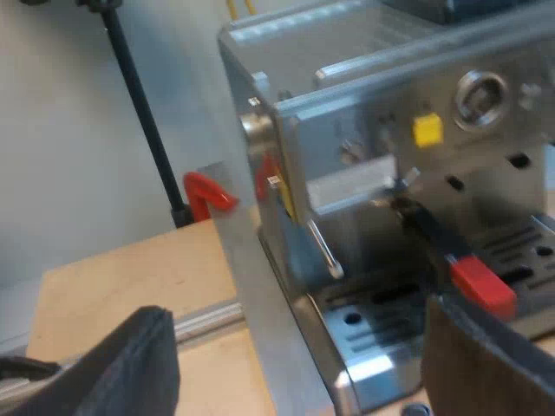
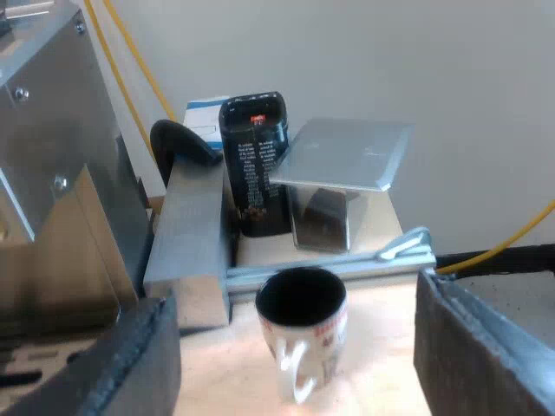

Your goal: Put the handle in the coffee machine

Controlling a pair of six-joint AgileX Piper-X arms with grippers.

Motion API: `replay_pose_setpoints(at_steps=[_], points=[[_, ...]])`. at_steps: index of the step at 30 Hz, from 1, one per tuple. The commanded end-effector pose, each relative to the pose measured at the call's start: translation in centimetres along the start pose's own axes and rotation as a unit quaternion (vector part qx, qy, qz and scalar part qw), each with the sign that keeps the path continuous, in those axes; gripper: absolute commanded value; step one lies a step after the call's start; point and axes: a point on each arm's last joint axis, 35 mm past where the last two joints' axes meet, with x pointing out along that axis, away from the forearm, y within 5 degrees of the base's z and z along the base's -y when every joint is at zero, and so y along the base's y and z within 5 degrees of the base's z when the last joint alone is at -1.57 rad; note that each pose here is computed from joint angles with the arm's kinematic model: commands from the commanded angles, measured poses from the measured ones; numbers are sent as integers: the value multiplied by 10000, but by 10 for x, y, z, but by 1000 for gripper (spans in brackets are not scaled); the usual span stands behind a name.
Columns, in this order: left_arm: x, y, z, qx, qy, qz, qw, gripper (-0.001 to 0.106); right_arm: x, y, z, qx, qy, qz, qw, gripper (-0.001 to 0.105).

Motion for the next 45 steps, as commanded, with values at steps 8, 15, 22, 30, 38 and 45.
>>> replay_pose_setpoints(at_steps=[8,15,22,30,38,45], points=[[-17,-9,-40,7,1136,-187,9934,62,-7,3,-18,-138,637,131,9978,60],[-11,-7,-41,-348,1141,5,9929,62,-1,4,-14,-106,326,230,9991,60],[10,4,-28,-629,262,272,9973,62,16,5,-7,-48,-471,133,9988,60],[50,22,-46,-596,4,73,9982,62,33,9,-20,-49,-451,138,9989,60],[71,29,-72,-700,482,187,9962,62,45,16,-44,-97,223,289,9993,60],[81,33,-89,-747,768,360,9936,62,44,20,-66,-166,1187,486,9916,60]])
